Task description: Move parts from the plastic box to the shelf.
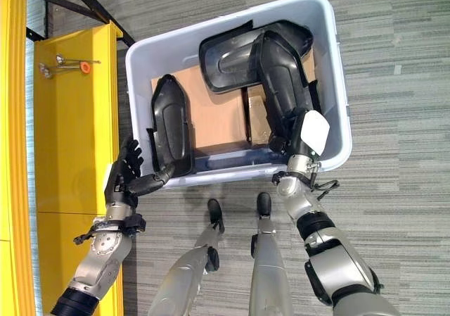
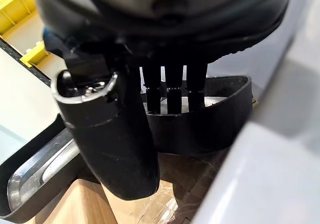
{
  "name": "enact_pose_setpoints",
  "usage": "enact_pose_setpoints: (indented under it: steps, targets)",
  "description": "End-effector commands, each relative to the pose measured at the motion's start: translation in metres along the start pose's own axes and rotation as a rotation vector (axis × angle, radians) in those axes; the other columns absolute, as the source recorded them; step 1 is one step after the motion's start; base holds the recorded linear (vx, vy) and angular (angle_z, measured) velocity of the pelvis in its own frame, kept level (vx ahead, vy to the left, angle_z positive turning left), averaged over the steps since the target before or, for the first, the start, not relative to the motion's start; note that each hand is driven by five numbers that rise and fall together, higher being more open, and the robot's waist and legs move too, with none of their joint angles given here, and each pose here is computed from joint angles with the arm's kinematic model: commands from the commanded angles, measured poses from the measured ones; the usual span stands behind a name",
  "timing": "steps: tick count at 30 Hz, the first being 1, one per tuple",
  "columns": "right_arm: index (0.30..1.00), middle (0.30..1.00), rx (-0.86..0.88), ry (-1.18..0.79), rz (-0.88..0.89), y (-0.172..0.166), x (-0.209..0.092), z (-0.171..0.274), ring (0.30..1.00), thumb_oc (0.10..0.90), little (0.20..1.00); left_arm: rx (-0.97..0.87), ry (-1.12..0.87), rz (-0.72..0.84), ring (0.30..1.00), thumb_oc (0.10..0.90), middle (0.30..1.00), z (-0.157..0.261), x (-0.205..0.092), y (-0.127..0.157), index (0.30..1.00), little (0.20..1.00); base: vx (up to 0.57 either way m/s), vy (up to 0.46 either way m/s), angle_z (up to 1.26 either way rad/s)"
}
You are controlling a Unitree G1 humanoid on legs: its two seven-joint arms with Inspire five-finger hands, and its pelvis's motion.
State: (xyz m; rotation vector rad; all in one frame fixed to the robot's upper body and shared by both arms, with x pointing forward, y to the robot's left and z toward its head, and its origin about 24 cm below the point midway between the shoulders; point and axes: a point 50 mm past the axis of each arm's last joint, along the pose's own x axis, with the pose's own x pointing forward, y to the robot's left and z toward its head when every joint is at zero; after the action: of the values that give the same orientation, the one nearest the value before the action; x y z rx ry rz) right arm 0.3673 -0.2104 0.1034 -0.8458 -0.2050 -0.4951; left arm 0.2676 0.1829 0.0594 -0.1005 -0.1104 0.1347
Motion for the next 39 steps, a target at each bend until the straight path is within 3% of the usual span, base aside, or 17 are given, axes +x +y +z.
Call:
enact_pose_setpoints:
  steps: [1,8,16,25,32,39]
  targets:
    - [0.3,0.3,0.073,0.175,0.165,0.022,-0.037,-0.033,0.3,0.4,0.3,0.011,-0.16,0.009,1.0,0.9,1.0,0.032,0.012,0.004,1.0,1.0,0.03,-0.007,0.04]
    - [0.3,0.3,0.245,0.072,-0.069,-0.026,-0.025,-0.018,0.3,0.4,0.3,0.027,-0.14,0.019,1.0,0.9,1.0,0.028,0.01,0.008,1.0,1.0,0.04,-0.021,0.06]
    - [0.3,0.3,0.313,-0.021,-0.138,-0.047,-0.035,-0.007,0.3,0.4,0.3,0.055,-0.099,0.037,1.0,0.9,1.0,0.02,0.005,0.018,1.0,1.0,0.07,-0.032,-0.01]
    - [0.3,0.3,0.397,-0.095,-0.108,-0.058,-0.052,0.0,0.3,0.4,0.3,0.109,-0.016,0.055,1.0,0.9,1.0,0.004,-0.01,0.037,1.0,1.0,0.08,-0.037,-0.03]
    - [0.3,0.3,0.473,-0.138,0.023,-0.056,-0.074,0.004,0.3,0.4,0.3,0.124,0.061,0.07,1.0,0.9,1.0,-0.012,-0.023,0.044,1.0,1.0,0.05,-0.051,0.03]
    - [0.3,0.3,0.449,-0.185,0.091,-0.056,-0.082,0.008,0.3,0.4,0.3,0.134,0.117,0.069,1.0,0.9,1.0,-0.023,-0.036,0.049,1.0,1.0,0.0,-0.096,0.09]
